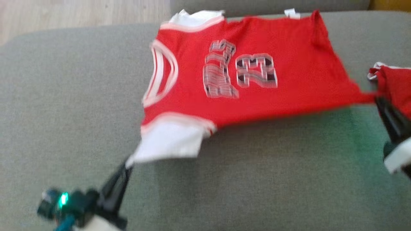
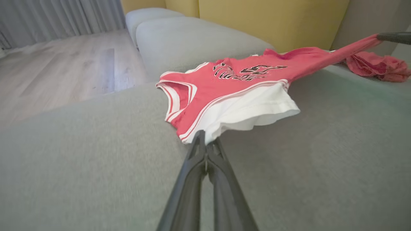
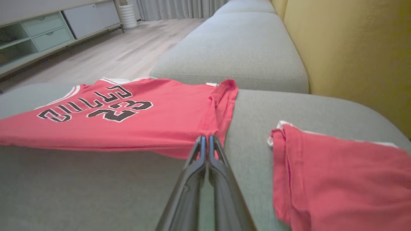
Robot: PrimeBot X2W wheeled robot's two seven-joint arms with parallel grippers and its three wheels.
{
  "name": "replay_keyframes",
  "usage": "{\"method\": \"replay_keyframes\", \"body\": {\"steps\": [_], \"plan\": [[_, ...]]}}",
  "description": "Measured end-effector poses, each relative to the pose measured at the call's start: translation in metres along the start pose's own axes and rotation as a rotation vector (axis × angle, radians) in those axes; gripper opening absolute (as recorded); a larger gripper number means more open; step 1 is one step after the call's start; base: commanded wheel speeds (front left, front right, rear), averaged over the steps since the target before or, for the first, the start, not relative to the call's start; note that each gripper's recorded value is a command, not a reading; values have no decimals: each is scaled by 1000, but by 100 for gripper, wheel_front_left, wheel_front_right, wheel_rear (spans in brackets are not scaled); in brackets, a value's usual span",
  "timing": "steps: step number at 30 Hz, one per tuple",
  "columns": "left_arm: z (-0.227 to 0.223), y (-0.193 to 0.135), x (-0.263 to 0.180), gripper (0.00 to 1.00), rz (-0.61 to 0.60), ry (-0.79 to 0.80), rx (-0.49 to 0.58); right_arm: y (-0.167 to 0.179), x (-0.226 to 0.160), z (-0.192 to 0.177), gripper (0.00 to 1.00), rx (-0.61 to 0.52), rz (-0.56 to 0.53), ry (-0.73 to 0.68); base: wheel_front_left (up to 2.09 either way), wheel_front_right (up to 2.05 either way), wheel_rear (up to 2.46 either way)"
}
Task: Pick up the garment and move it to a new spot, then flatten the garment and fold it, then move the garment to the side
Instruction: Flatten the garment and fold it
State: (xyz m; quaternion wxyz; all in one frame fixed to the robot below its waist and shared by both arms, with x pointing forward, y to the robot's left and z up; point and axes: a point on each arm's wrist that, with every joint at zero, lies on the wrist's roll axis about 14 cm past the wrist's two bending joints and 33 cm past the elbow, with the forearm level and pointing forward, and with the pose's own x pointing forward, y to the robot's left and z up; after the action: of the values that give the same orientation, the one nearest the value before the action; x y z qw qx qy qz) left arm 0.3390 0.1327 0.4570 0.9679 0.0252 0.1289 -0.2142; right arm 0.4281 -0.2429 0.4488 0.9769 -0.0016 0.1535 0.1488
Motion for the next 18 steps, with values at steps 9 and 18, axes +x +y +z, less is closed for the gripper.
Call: {"method": "replay_keyframes", "body": {"steps": [9,18], "plan": [[-27,-43,-57,0,-39,156,-144,12,-46,-47,0,64,-18,71,0,0,0],[5,-19,-22,0,-50,56,-40,18,-39,-46,0,110,-41,45,0,0,0]]}}
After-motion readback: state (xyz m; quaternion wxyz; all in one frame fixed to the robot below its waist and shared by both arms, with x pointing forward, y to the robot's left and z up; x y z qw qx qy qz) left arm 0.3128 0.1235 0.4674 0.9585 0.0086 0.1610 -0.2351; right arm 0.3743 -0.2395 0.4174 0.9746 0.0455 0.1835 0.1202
